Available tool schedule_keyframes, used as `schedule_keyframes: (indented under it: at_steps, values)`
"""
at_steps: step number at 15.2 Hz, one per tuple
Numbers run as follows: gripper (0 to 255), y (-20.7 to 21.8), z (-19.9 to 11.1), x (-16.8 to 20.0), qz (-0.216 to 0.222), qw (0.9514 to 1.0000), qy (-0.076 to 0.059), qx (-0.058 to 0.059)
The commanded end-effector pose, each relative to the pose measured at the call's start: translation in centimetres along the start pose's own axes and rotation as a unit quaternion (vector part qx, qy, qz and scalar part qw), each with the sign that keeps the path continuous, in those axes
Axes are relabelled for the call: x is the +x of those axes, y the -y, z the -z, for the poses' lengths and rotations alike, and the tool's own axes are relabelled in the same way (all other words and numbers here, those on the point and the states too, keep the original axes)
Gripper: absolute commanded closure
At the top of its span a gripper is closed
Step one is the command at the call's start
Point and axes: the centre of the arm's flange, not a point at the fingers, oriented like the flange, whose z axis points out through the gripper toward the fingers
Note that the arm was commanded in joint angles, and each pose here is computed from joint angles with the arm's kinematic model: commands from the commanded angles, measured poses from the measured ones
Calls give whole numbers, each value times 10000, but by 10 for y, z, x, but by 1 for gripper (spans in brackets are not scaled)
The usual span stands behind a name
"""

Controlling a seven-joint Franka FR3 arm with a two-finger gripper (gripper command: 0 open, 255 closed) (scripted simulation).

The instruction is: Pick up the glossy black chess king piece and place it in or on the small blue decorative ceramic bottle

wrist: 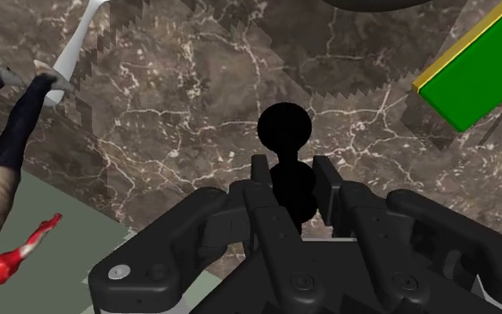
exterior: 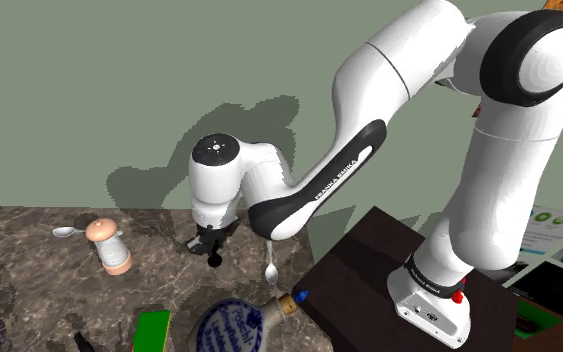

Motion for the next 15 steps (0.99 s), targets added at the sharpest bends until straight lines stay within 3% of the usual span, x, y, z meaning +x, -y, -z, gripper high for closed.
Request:
schedule_keyframes:
  at_steps: [1,15]
  values:
    - [255,0,11,2,0,10000,2,-1]
    - [255,-4,83,15,0,10000,2,-1]
